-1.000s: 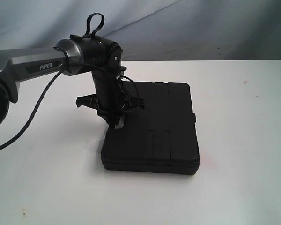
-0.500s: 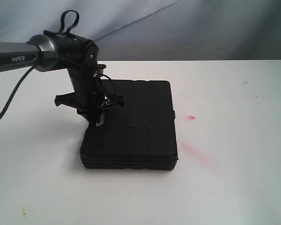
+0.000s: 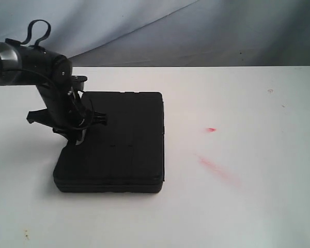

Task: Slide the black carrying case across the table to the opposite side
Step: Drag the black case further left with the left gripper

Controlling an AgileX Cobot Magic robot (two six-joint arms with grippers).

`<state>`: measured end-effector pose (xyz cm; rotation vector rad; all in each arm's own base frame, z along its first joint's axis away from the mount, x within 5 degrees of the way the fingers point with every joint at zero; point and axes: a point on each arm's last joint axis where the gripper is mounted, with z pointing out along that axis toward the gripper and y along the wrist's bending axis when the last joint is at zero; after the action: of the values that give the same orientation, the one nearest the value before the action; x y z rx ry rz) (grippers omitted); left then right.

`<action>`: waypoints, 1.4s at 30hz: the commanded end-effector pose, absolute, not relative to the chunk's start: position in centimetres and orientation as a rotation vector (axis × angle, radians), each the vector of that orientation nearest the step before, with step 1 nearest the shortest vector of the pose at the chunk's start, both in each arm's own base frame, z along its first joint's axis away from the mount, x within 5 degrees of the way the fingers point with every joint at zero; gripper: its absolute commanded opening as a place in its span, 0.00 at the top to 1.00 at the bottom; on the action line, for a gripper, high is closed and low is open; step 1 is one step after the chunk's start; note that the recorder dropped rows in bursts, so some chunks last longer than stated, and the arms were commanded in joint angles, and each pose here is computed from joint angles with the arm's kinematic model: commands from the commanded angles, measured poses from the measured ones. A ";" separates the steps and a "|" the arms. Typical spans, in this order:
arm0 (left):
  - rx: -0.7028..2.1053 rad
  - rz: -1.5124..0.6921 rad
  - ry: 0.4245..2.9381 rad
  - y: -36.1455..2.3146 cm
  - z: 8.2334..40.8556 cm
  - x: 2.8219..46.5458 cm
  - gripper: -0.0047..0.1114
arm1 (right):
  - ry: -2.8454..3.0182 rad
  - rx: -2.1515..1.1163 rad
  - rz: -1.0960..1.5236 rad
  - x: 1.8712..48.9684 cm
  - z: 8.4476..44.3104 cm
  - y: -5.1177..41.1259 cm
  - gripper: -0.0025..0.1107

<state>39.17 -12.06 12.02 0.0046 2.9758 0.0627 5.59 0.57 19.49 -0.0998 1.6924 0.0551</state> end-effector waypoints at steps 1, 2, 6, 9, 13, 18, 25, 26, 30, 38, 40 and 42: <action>0.063 0.127 2.968 -9.2 12.1 38.3 0.96 | 1.693 -0.095 0.053 5.6 19.4 0.5 0.98; 0.070 0.132 2.971 -8.7 12.2 38.1 0.96 | 1.693 -0.095 0.053 5.6 19.4 0.5 0.98; 0.036 0.147 2.976 -7.2 12.4 37.7 0.96 | 1.693 -0.095 0.053 5.6 19.4 0.5 0.98; 0.095 0.149 2.967 -7.0 12.4 37.8 0.96 | 1.693 -0.095 0.053 5.6 19.4 0.5 0.98; 0.093 0.145 2.963 -7.0 12.4 37.8 0.96 | 1.693 -0.095 0.053 5.6 19.4 0.5 0.98; 0.089 0.140 2.963 -7.0 12.4 37.8 0.96 | 1.693 -0.095 0.053 5.6 19.4 0.5 0.98; 0.063 0.114 2.965 -7.2 12.4 37.8 0.96 | 1.693 -0.095 0.053 5.6 19.4 0.5 0.98; 0.063 0.114 2.965 -7.2 12.4 37.8 0.96 | 1.693 -0.095 0.053 5.6 19.4 0.5 0.98; 0.064 0.123 2.963 -7.0 12.4 37.9 0.96 | 1.693 -0.095 0.053 5.6 19.4 0.5 0.98; 0.025 0.155 2.970 -5.2 12.4 38.1 0.96 | 1.693 -0.095 0.053 5.6 19.4 0.5 0.98; 0.030 0.160 2.974 -4.7 12.4 38.1 0.96 | 1.693 -0.095 0.053 5.6 19.4 0.5 0.98; 0.044 0.162 2.974 -4.6 12.4 38.1 0.96 | 1.693 -0.095 0.053 5.6 19.4 0.5 0.98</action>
<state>38.24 -5.32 12.08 0.0037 2.9748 0.1224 5.59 0.57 19.49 -0.0998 1.6924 0.0551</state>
